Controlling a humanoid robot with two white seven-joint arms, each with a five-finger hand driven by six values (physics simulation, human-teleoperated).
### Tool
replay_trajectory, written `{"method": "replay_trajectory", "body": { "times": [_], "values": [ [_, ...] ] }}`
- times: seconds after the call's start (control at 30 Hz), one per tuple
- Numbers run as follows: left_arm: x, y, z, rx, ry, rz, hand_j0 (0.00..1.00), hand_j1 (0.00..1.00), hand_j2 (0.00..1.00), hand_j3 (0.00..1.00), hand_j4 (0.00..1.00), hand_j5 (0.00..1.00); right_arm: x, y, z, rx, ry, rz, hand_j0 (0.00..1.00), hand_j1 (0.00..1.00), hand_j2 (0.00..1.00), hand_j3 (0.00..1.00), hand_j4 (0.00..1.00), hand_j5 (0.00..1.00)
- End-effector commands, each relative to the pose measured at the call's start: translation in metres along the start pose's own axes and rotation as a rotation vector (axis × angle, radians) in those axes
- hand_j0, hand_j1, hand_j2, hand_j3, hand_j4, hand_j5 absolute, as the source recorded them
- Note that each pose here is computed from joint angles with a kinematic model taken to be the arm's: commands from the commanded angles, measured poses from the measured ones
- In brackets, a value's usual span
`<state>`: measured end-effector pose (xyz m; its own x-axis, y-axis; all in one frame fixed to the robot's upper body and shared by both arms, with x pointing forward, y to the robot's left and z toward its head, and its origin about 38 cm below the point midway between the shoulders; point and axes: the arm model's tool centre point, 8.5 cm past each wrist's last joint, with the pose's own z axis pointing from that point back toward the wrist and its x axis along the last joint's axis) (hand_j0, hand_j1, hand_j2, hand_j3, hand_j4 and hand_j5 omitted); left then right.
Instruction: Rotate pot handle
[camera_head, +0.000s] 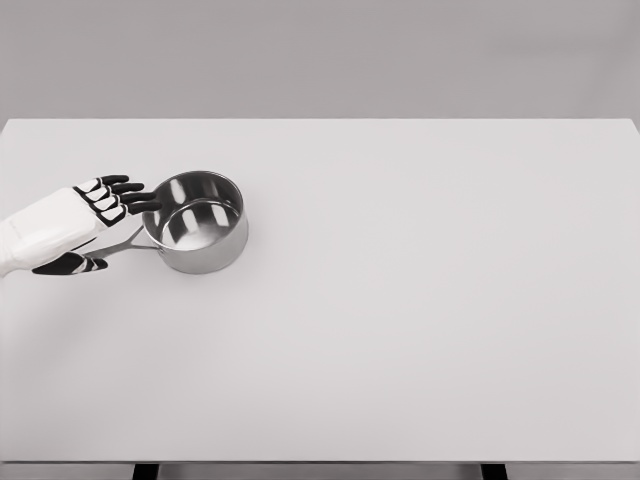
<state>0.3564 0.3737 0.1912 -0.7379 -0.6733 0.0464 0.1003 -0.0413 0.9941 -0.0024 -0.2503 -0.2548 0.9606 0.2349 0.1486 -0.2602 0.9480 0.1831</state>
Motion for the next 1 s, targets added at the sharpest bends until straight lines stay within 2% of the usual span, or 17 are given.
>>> {"method": "replay_trajectory", "body": {
  "times": [0.0, 0.7, 0.97],
  "values": [
    [-0.001, -0.0011, -0.0001, 0.004, 0.004, 0.008, 1.0, 1.0, 1.0, 1.0, 1.0, 1.0, 0.0, 0.0, 0.0, 0.0, 0.0, 0.0, 1.0, 1.0, 1.0, 1.0, 1.0, 1.0],
    [-0.0032, 0.0008, 0.0025, -0.003, 0.01, 0.0, 1.0, 1.0, 1.0, 1.0, 1.0, 1.0, 0.0, 0.0, 0.0, 0.0, 0.0, 0.0, 1.0, 1.0, 1.0, 1.0, 1.0, 1.0],
    [-0.0077, 0.0045, 0.003, -0.001, 0.022, -0.027, 1.0, 1.0, 1.0, 1.0, 1.0, 1.0, 0.0, 0.0, 0.0, 0.0, 0.0, 0.0, 1.0, 1.0, 1.0, 1.0, 1.0, 1.0]
  ]
}}
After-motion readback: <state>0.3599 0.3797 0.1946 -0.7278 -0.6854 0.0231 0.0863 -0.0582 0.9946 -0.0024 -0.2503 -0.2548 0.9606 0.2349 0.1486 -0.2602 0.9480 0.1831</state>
